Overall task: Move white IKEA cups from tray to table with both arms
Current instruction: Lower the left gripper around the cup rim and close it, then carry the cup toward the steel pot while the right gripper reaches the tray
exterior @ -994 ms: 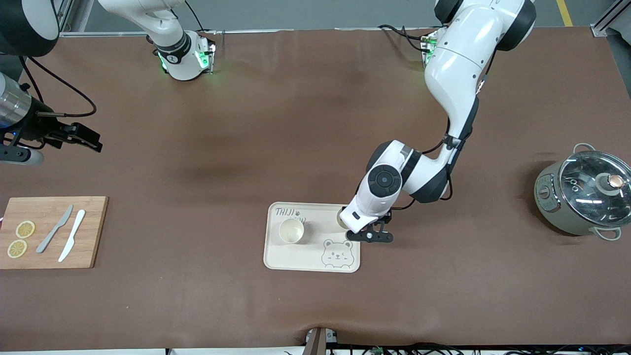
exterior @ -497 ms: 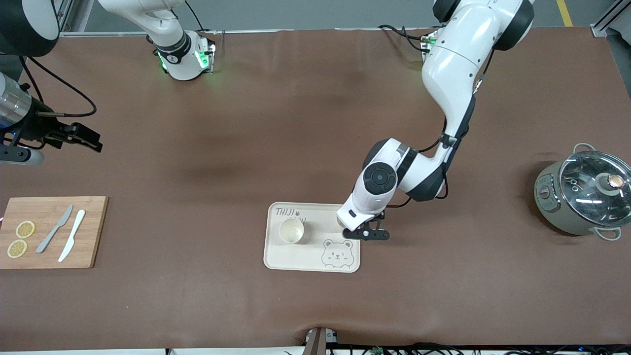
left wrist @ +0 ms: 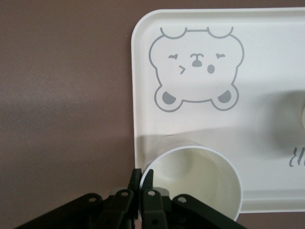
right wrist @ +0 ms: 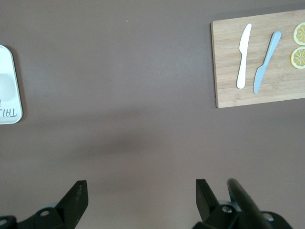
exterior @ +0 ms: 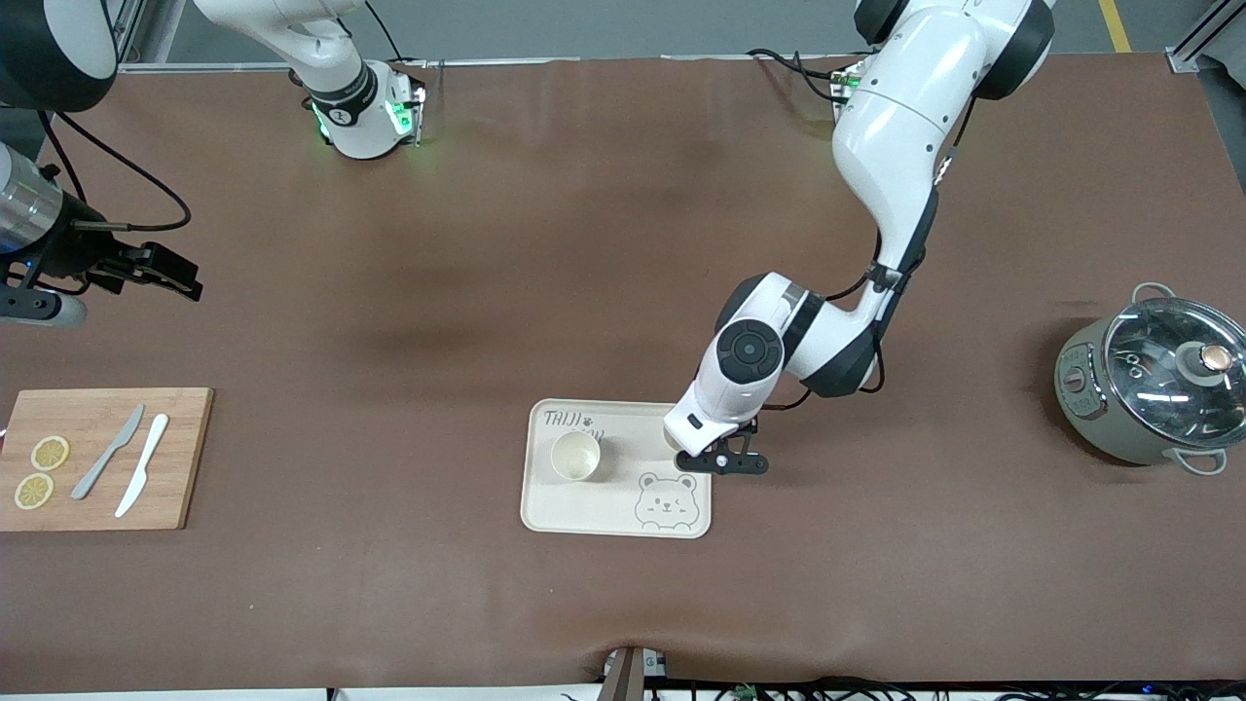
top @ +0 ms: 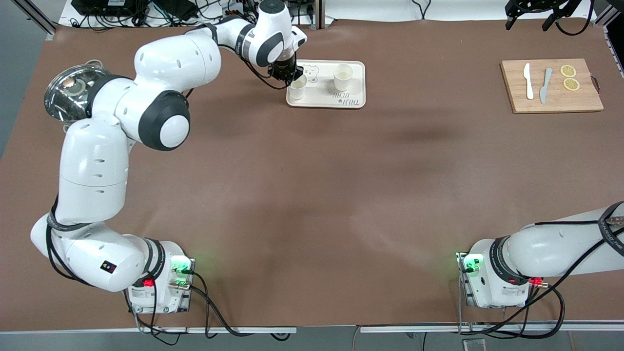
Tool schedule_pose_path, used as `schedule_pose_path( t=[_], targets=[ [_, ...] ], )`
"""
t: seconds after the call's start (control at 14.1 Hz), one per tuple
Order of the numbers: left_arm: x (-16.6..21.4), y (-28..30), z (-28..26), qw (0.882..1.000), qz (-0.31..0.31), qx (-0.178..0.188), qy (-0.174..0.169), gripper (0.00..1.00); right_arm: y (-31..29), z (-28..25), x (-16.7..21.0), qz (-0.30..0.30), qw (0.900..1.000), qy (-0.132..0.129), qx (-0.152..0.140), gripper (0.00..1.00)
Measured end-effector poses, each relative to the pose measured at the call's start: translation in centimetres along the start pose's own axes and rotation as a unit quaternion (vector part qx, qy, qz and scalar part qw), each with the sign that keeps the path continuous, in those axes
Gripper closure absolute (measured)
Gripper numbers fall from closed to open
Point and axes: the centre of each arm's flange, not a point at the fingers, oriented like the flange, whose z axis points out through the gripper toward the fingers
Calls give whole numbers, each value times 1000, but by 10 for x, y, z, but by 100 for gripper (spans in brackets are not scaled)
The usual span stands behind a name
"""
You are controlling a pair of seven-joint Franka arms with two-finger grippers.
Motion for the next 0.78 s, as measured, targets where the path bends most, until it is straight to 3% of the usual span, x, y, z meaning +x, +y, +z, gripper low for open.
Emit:
schedule_pose_path(
  t=[0.5, 0.78],
  targets=[
    [8, -2, -19, 1000, -8, -6, 14, 96, 0, 0, 0, 0, 1000, 0, 0, 0],
    [5, -10, -47, 1000, -1, 13, -11, 96, 0, 0, 0, 0, 1000, 1, 0, 0]
  ],
)
